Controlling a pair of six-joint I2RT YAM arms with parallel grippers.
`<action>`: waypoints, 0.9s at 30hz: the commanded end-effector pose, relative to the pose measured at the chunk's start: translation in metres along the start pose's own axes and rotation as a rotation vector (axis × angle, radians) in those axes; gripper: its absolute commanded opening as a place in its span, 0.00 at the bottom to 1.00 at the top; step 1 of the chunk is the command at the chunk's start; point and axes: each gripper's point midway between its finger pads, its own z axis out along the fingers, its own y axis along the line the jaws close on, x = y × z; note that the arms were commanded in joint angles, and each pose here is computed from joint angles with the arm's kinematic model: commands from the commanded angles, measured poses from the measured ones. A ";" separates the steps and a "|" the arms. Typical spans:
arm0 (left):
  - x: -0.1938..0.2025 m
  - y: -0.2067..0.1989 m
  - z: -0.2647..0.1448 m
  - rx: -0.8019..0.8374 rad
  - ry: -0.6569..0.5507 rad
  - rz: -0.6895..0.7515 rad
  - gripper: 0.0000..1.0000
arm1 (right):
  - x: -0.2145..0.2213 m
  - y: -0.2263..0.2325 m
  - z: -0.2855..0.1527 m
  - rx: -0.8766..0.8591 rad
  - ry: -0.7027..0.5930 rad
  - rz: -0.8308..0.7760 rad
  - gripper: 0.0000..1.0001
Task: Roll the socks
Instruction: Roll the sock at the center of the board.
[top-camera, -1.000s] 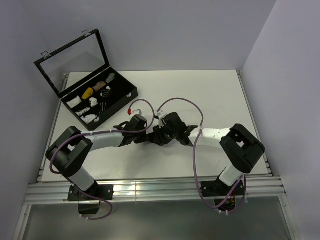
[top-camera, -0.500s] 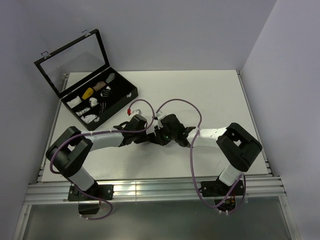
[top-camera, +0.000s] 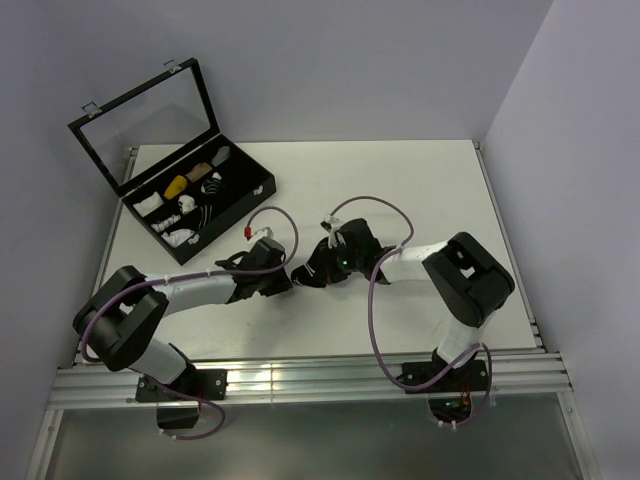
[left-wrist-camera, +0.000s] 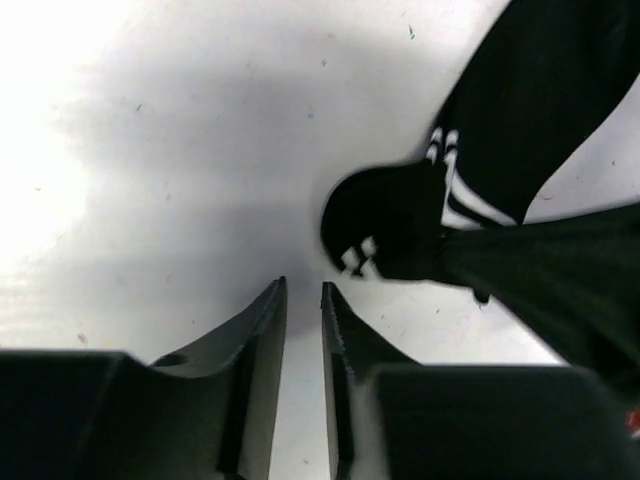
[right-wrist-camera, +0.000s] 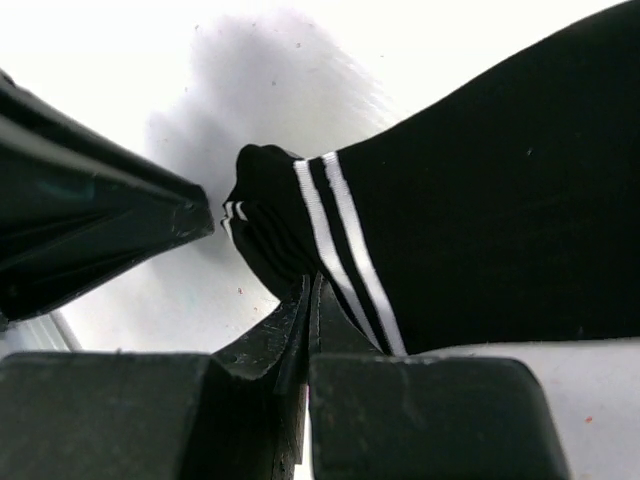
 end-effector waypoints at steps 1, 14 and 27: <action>0.023 0.028 -0.008 -0.078 0.067 0.004 0.28 | 0.020 -0.014 0.001 -0.055 0.076 0.138 0.00; 0.020 0.011 -0.007 0.046 0.038 -0.037 0.74 | 0.033 -0.030 0.008 -0.168 0.169 0.344 0.00; 0.027 0.022 0.015 0.006 0.102 -0.122 0.62 | 0.032 -0.040 0.008 -0.176 0.159 0.412 0.00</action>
